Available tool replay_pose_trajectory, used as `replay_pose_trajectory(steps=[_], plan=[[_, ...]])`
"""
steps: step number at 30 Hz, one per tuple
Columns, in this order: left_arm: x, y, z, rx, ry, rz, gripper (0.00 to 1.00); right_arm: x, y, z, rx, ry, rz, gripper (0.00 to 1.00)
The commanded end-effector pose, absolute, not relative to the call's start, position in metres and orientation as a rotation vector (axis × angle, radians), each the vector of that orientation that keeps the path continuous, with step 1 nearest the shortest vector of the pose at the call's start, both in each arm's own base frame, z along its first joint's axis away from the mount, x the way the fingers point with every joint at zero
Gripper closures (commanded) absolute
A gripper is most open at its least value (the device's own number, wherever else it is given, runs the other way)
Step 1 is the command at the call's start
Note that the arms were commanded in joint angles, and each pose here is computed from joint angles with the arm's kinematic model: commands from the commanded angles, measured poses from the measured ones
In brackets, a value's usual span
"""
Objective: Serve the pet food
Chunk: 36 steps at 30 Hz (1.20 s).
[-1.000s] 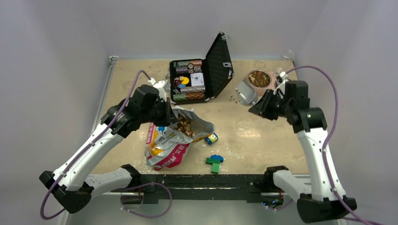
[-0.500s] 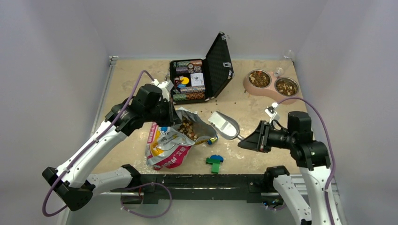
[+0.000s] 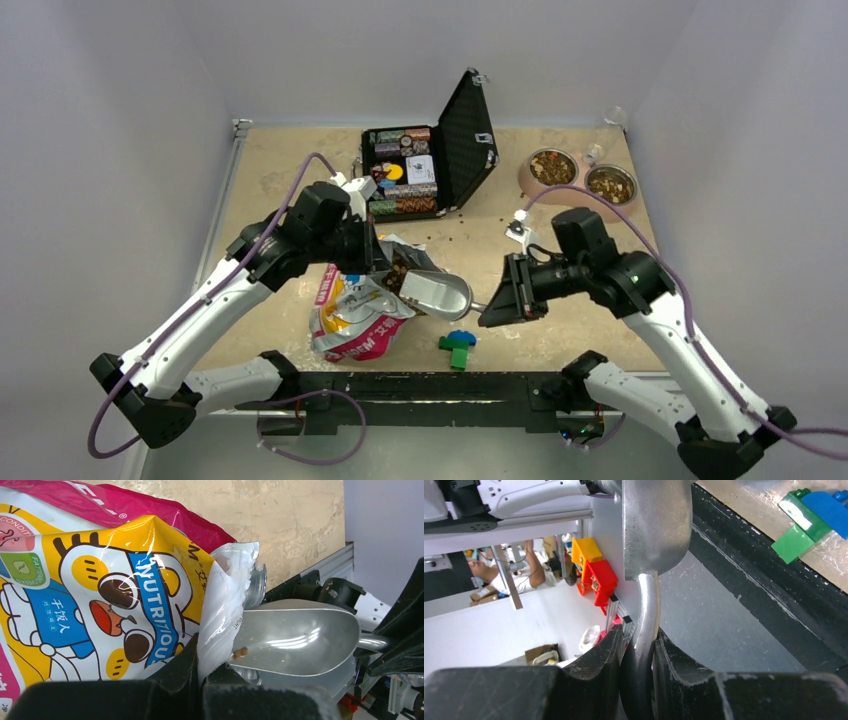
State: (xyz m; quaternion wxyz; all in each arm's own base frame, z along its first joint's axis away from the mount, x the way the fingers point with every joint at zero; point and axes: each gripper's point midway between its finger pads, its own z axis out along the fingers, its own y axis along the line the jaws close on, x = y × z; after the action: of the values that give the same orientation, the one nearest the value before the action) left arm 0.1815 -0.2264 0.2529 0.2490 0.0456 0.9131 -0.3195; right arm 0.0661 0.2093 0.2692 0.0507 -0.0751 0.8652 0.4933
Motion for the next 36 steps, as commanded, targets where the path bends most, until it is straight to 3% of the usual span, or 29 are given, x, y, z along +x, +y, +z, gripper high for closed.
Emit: replay_pose_trajectory(steps=[1, 7, 10, 14, 20, 24, 27, 32, 36], plan=[[0.155, -0.261, 0.301, 0.306, 2.373, -1.147, 1.0, 0.108, 0.237, 0.276, -0.15, 2.696, 1.305, 1.0], [0.149, -0.257, 0.297, 0.298, 2.383, -1.125, 1.0, 0.156, 0.229, 0.267, -0.191, 2.858, 0.772, 1.0], [0.151, -0.252, 0.299, 0.275, 2.361, -1.1, 1.0, 0.158, 0.209, 0.247, -0.299, 2.941, 0.481, 1.0], [0.152, -0.253, 0.301, 0.25, 2.349, -1.119, 1.0, 0.147, 0.235, 0.214, -0.439, 3.014, 0.498, 1.0], [0.159, -0.254, 0.302, 0.259, 2.348, -1.083, 1.0, 0.172, 0.341, 0.177, -0.584, 3.002, 0.582, 1.0], [0.163, -0.255, 0.305, 0.274, 2.349, -1.06, 1.0, 0.189, 0.414, 0.201, -0.701, 2.83, 0.943, 1.0], [0.165, -0.251, 0.305, 0.27, 2.358, -1.024, 1.0, 0.185, 0.427, 0.247, -0.745, 2.626, 1.34, 1.0], [0.172, -0.226, 0.31, 0.181, 2.288, -0.908, 1.0, 0.172, 0.386, 0.299, -0.592, 2.314, 2.0, 1.0], [0.178, -0.199, 0.307, 0.072, 2.234, -0.8, 1.0, 0.152, 0.351, 0.308, -0.613, 2.191, 2.086, 1.0]])
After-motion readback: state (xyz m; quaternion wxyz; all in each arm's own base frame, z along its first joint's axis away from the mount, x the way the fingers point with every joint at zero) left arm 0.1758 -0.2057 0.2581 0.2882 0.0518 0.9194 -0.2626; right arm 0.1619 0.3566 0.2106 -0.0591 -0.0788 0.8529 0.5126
